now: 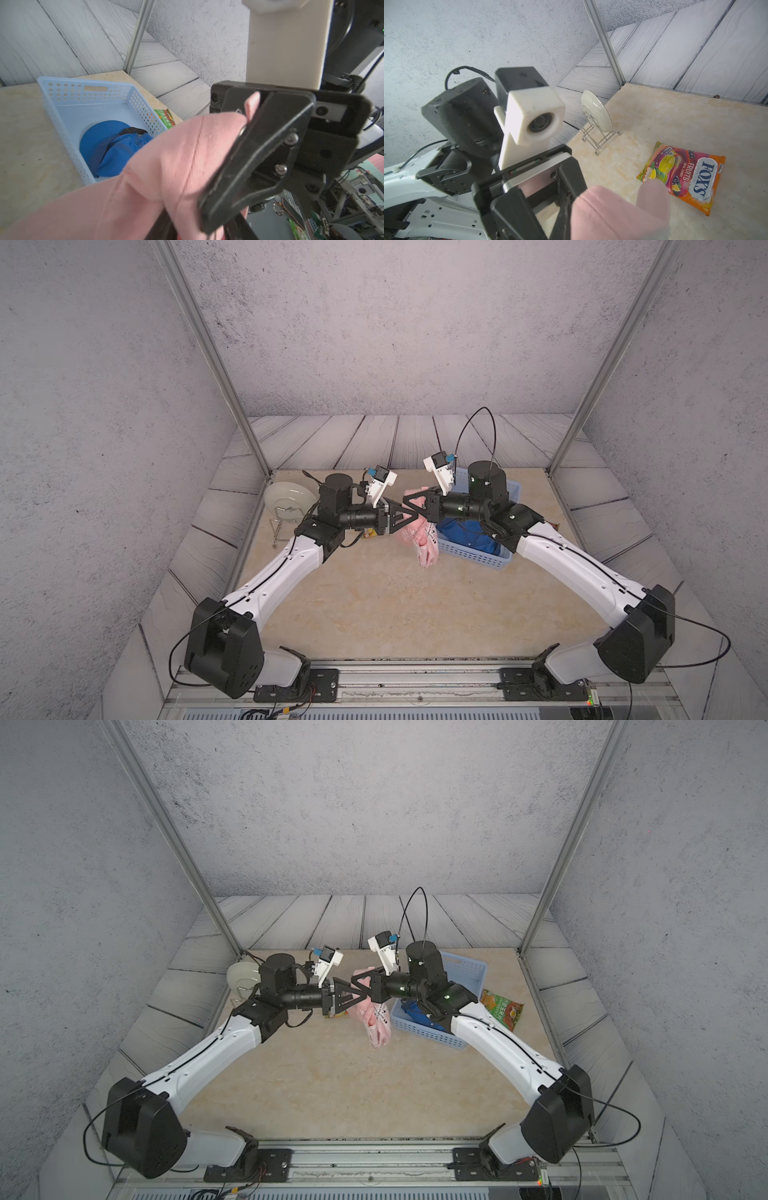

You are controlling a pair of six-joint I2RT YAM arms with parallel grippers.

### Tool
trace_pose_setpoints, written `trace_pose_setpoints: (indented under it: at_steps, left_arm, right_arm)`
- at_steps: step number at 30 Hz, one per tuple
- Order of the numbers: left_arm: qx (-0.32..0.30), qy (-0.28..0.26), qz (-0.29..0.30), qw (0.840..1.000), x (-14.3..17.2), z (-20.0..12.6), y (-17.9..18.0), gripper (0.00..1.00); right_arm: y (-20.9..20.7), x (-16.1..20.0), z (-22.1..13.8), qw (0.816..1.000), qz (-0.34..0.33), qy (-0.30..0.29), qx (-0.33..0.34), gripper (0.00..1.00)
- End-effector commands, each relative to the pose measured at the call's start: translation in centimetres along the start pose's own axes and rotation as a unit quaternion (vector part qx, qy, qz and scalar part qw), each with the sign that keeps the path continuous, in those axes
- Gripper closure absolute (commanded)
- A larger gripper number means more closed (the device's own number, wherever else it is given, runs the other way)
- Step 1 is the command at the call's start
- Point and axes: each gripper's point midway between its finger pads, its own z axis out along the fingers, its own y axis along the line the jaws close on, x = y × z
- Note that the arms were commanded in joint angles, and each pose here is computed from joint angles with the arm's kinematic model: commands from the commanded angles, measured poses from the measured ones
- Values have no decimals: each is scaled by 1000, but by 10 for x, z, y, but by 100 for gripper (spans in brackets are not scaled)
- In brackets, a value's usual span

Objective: Turn the baseball cap inside out
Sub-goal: Turn over the baseball cap.

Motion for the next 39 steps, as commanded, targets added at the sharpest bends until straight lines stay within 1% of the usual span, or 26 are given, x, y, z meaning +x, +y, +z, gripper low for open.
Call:
trace_pose_setpoints:
  at_steps: [1,2,4,5,6,8,9,10,12,14,16,19,21,24,26,33,36,39]
  left_arm:
    - [35,-5,21,999,-10,3,-19,95]
    - [34,-7,22,999,-10,4,-19,100]
    - [17,-16,21,1000,-14,4,-15,100]
    - [-1,-26,18,999,-17,3,-10,100]
    - [-27,-41,14,999,-22,1,-3,100]
    - [-83,-81,-12,993,-36,-4,14,100]
    - [-113,-106,-35,987,-45,-7,24,100]
    - [-131,-123,-54,982,-52,-10,31,100]
    - [-153,-146,-77,974,-63,-14,38,100]
    - [-181,-173,-98,963,-73,-22,44,100]
    - [-205,-211,-123,948,-83,-33,49,100]
    - [-205,-258,-158,931,-99,-41,49,100]
    - [-199,-270,-191,922,-103,-42,50,100]
    - [-196,-284,-236,908,-106,-42,57,100]
    - [-190,-293,-251,903,-109,-40,60,100]
    - [-186,-301,-293,888,-113,-37,67,100]
    - [-175,-299,-305,887,-115,-33,65,100]
    - [-170,-299,-306,888,-118,-32,62,100]
  right_arm:
    - [13,-23,-1,999,-17,-29,-20,100]
    - [10,-22,-1,999,-20,-30,-11,100]
    - [6,-25,-4,999,-36,-36,9,99]
    - [3,-27,-7,998,-51,-41,23,90]
    - [0,-30,-11,996,-67,-46,43,77]
    - [-9,-38,-23,989,-102,-60,92,52]
    - [-15,-44,-34,981,-125,-74,130,36]
    - [-20,-46,-41,975,-137,-83,154,27]
    - [-29,-52,-58,960,-161,-107,203,16]
    - [-36,-54,-72,945,-181,-129,239,11]
    - [-42,-50,-82,933,-197,-144,263,7]
    - [-51,-43,-88,918,-221,-170,281,2]
    - [-58,-37,-88,910,-233,-184,288,0]
    - [-62,-29,-80,901,-262,-208,277,0]
    - [-61,-28,-71,893,-284,-219,272,0]
    - [-69,-25,-37,854,-350,-225,313,0]
    - [-68,-20,-18,838,-388,-216,318,0]
    - [-74,-19,-8,814,-413,-210,350,0]
